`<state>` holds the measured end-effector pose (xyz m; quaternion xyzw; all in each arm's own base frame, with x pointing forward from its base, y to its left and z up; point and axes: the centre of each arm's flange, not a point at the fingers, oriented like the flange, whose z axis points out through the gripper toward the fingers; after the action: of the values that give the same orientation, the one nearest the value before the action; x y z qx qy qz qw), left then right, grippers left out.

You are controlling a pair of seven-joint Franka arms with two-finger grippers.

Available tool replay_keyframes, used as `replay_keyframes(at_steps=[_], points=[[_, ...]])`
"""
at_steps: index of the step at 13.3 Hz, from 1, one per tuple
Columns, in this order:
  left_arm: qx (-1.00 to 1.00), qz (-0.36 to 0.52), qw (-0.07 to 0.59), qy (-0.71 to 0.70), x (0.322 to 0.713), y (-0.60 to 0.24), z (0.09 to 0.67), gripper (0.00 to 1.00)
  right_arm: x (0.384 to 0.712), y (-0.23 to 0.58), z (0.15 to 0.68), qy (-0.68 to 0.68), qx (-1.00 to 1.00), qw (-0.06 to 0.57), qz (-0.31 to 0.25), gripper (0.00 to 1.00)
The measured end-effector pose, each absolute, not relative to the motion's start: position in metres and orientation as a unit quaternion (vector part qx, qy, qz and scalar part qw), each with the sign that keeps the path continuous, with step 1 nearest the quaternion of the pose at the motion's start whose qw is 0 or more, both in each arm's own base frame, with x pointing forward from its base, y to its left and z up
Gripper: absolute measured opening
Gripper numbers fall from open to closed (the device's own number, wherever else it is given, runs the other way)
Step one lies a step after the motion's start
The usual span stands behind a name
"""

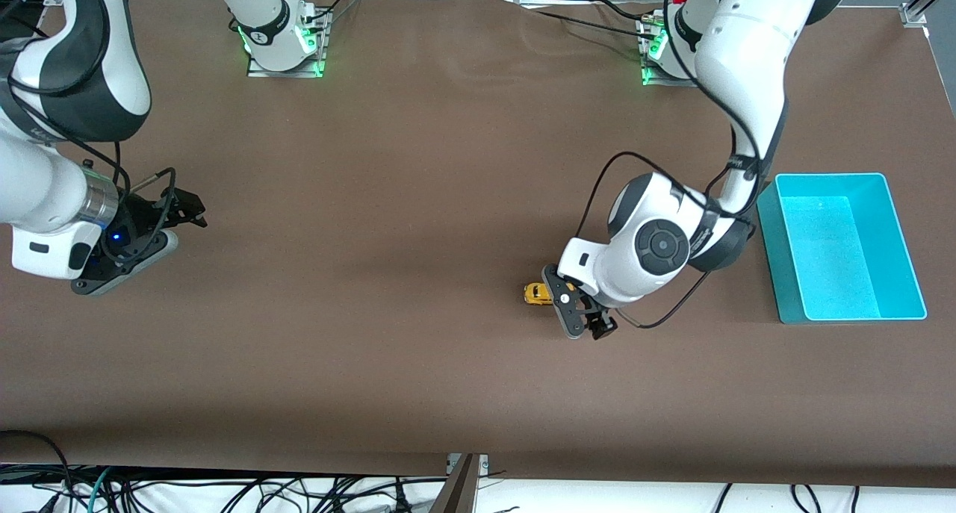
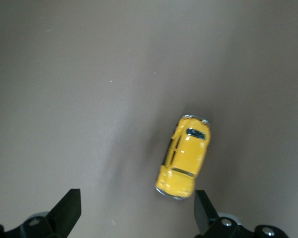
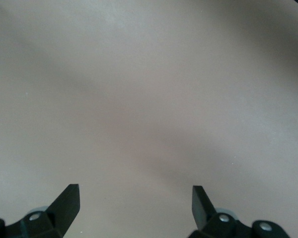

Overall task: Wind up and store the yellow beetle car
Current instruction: 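Grasp the yellow car with the left gripper and lift it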

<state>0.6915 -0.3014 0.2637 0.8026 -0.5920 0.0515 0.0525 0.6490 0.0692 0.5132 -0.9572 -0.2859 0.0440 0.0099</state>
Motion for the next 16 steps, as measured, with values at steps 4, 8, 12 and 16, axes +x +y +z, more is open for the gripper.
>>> replay_keyframes(at_steps=[4,8,12,16], points=[[0.767,0.040,0.060,-0.638,0.684,-0.313,0.211,1.00,0.632,0.087,0.541,-0.247,-0.967,-0.028,0.048,1.00],[0.756,0.037,0.062,-0.650,0.673,-0.335,0.207,1.00,0.620,0.074,0.581,-0.233,-0.971,-0.059,0.018,1.00],[0.751,0.024,0.066,-0.657,0.664,-0.340,0.194,1.00,0.614,0.068,0.598,-0.214,-0.974,-0.074,0.005,1.00],[0.738,0.016,0.061,-0.672,0.654,-0.352,0.188,0.81,0.612,0.056,0.593,-0.153,-0.987,-0.047,0.014,1.00]])
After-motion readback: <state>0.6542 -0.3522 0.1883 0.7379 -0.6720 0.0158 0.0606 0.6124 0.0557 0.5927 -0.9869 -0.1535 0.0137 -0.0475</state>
